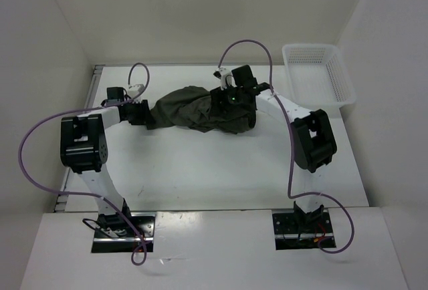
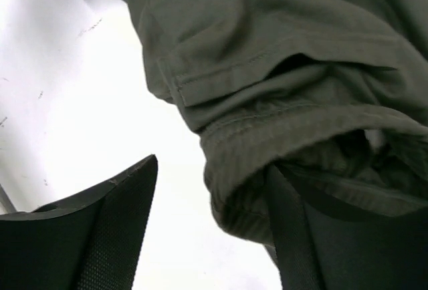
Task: Fold and stack the shorts
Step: Flatten the shorts out
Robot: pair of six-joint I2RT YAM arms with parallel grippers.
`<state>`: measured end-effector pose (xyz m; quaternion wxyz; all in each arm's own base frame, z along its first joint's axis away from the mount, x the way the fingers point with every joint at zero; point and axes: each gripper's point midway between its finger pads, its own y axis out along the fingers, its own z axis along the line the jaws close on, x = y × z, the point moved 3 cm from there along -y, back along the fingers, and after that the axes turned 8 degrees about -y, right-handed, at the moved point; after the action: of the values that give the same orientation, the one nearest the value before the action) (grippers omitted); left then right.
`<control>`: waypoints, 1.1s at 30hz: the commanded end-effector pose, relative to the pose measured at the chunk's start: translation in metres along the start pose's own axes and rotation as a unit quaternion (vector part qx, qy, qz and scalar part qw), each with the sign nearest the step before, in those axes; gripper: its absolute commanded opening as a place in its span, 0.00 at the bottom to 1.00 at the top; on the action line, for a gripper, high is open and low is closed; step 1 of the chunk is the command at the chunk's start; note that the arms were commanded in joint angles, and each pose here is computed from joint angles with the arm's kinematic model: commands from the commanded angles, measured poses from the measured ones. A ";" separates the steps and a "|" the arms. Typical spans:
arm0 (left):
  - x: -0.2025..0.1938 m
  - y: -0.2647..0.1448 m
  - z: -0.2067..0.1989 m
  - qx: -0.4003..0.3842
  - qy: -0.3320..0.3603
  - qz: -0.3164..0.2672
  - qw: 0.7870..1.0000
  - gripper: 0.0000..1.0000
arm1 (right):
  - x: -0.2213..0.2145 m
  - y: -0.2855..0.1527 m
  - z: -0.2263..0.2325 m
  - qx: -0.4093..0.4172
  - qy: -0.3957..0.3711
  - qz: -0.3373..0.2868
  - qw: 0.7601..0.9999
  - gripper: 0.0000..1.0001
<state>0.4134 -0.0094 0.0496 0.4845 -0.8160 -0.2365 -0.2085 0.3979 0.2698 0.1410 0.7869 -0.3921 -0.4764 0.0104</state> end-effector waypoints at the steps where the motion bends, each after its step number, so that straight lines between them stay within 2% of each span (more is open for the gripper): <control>1: 0.004 0.009 -0.023 -0.073 0.017 0.000 0.997 0.46 | 0.009 0.008 0.006 0.014 0.011 -0.013 1.000 0.66; 2: 0.004 0.009 -0.025 -0.078 0.017 0.000 0.997 0.39 | 0.005 0.012 0.005 0.014 0.024 -0.008 1.000 0.57; 3: 0.000 0.011 -0.029 -0.086 0.021 0.002 0.996 0.24 | 0.008 0.012 0.005 0.014 0.027 -0.012 0.999 0.52; 4: 0.001 0.009 -0.031 -0.091 0.025 -0.003 0.995 0.16 | 0.006 0.015 0.004 0.014 0.032 -0.012 0.999 0.39; 6: 0.011 0.005 -0.036 -0.098 0.039 -0.023 0.994 0.00 | 0.007 0.015 0.005 0.018 0.032 -0.013 0.999 0.24; 7: 0.011 0.005 -0.036 -0.098 0.039 -0.023 0.994 0.00 | 0.015 0.014 0.004 0.013 0.025 -0.025 0.999 0.13; 8: 0.030 -0.004 -0.043 -0.099 0.055 -0.046 0.992 0.00 | 0.033 0.010 -0.002 -0.011 0.016 -0.043 0.999 0.00; 11: 0.079 -0.033 -0.048 -0.084 0.080 -0.102 0.988 0.00 | 0.103 -0.019 -0.017 -0.080 -0.050 -0.120 0.988 0.00; 12: 0.111 -0.055 -0.049 -0.076 0.091 -0.136 0.984 0.00 | 0.138 -0.041 -0.021 -0.102 -0.069 -0.158 0.980 0.00; 14: 0.146 -0.093 -0.053 -0.052 0.101 -0.175 0.978 0.00 | 0.169 -0.073 -0.029 -0.126 -0.087 -0.193 0.969 0.00; 15: 0.178 -0.123 -0.060 -0.041 0.119 -0.215 0.969 0.00 | 0.199 -0.105 -0.027 -0.144 -0.106 -0.230 0.957 0.00; 19: 0.224 -0.235 -0.064 0.013 0.143 -0.314 0.938 0.00 | 0.225 -0.191 -0.050 -0.223 -0.127 -0.281 0.925 0.00; 20: 0.225 -0.248 -0.066 0.019 0.147 -0.326 0.934 0.00 | 0.229 -0.219 -0.043 -0.238 -0.139 -0.294 0.915 0.00; 21: 0.227 -0.277 -0.081 0.025 0.164 -0.353 0.921 0.00 | 0.225 -0.228 -0.043 -0.247 -0.137 -0.295 0.913 0.00; 22: 0.226 -0.291 -0.086 0.033 0.167 -0.363 0.916 0.00 | 0.224 -0.238 -0.037 -0.250 -0.145 -0.299 0.909 0.00; 23: 0.222 -0.296 -0.089 0.039 0.167 -0.368 0.914 0.00 | 0.227 -0.267 -0.024 -0.261 -0.160 -0.317 0.898 0.00; 26: 0.206 -0.343 -0.117 0.061 0.189 -0.414 0.888 0.00 | 0.213 -0.299 -0.003 -0.276 -0.170 -0.326 0.888 0.00; 28: 0.196 -0.356 -0.126 0.070 0.195 -0.429 0.879 0.00 | 0.209 -0.315 0.008 -0.283 -0.173 -0.338 0.881 0.00; 32: 0.172 -0.401 -0.159 0.087 0.220 -0.479 0.845 0.00 | 0.199 -0.350 0.041 -0.276 -0.200 -0.361 0.868 0.00; 33: 0.167 -0.404 -0.162 0.087 0.219 -0.478 0.846 0.00 | 0.196 -0.364 0.058 -0.261 -0.213 -0.372 0.865 0.00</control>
<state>0.3029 0.0350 0.4902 0.4116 -0.5219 -0.4735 -0.5779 0.3575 0.1449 0.5044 0.5203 -0.3667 -0.7069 -0.3085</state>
